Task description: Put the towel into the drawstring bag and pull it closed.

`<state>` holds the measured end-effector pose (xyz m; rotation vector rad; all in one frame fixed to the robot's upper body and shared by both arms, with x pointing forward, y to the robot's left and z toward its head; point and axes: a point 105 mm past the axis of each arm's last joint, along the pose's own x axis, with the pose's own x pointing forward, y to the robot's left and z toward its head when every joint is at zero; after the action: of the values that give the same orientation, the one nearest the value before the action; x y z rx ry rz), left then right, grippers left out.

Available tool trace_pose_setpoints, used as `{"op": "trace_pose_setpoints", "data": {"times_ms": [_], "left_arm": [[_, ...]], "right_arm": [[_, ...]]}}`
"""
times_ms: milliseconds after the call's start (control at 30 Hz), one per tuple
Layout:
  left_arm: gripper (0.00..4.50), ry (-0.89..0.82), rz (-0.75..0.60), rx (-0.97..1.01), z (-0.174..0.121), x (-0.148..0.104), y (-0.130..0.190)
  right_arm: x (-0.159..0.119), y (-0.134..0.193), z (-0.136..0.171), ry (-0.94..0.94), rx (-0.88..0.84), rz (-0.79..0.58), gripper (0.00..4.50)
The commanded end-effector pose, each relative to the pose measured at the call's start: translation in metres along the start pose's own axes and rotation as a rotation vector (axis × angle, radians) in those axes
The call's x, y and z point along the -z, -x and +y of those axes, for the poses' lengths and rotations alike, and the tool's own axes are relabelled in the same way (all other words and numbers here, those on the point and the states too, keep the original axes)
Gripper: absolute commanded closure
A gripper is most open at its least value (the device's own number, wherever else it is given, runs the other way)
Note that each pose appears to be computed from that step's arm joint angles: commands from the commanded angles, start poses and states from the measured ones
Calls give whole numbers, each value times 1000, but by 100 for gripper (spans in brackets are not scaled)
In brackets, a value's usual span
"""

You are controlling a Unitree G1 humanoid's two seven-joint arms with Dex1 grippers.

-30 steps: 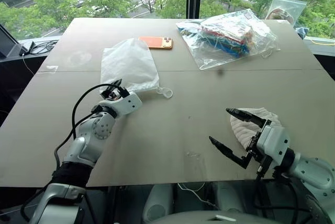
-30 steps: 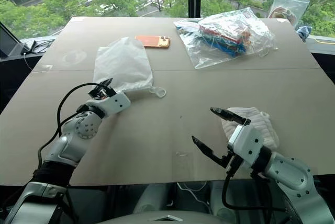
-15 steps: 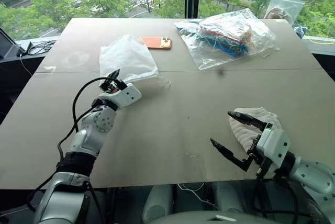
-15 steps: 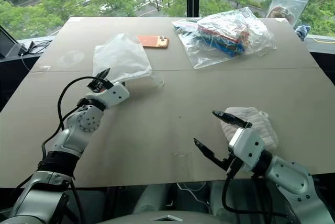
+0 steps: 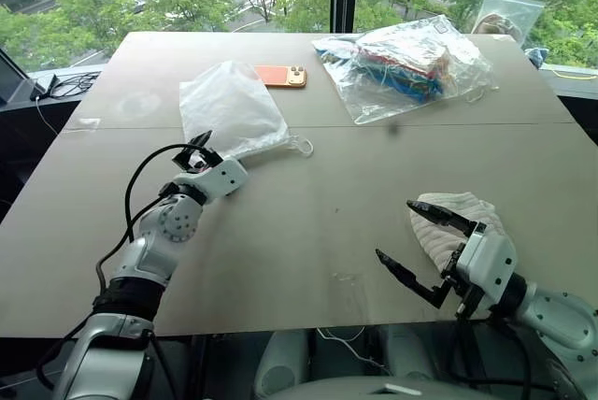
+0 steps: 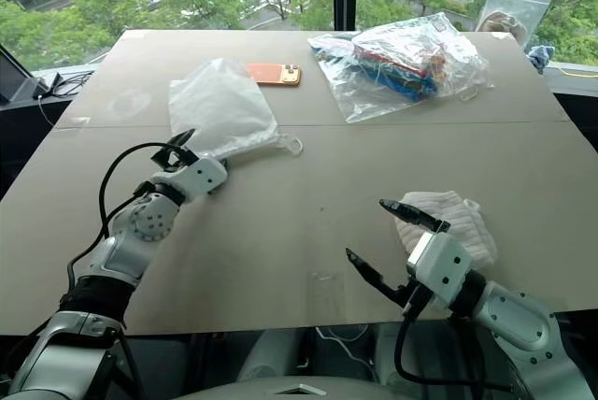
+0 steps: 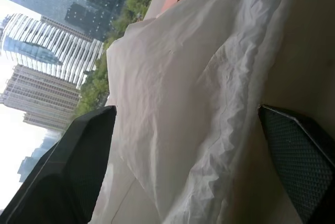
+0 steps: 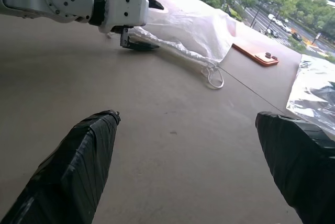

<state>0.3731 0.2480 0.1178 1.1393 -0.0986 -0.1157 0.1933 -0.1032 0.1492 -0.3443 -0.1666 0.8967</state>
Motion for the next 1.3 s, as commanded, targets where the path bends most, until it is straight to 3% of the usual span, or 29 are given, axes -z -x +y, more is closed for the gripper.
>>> {"op": "trace_pose_setpoints", "data": {"times_ms": [33,400,700,800,967,1000,1033,1067,1300], "left_arm": [[4,-27,-12,-71,14,-4,-5],[4,-46,2,-108,16,-4,-14],[4,-86,60,-70,1,-9,-51],[81,-60,76,-27,-2,-11,-62],[323,119,119,90,-3,-7,-68],[367,190,129,106,0,-6,-69],[381,292,122,136,2,-8,-70],[445,410,110,183,4,-13,-70],[448,937,-13,514,35,-56,-50]], "right_arm": [[-14,-1,2,34,-11,-50,0],[-14,1,3,31,-6,-43,0],[-10,0,3,26,-9,-29,0],[-8,0,1,21,-3,-12,0],[0,3,-6,20,51,77,0],[2,5,-9,10,82,99,0],[3,7,-13,-3,113,117,0],[5,9,-17,-21,134,136,0],[22,42,-65,-57,325,265,0]]}}
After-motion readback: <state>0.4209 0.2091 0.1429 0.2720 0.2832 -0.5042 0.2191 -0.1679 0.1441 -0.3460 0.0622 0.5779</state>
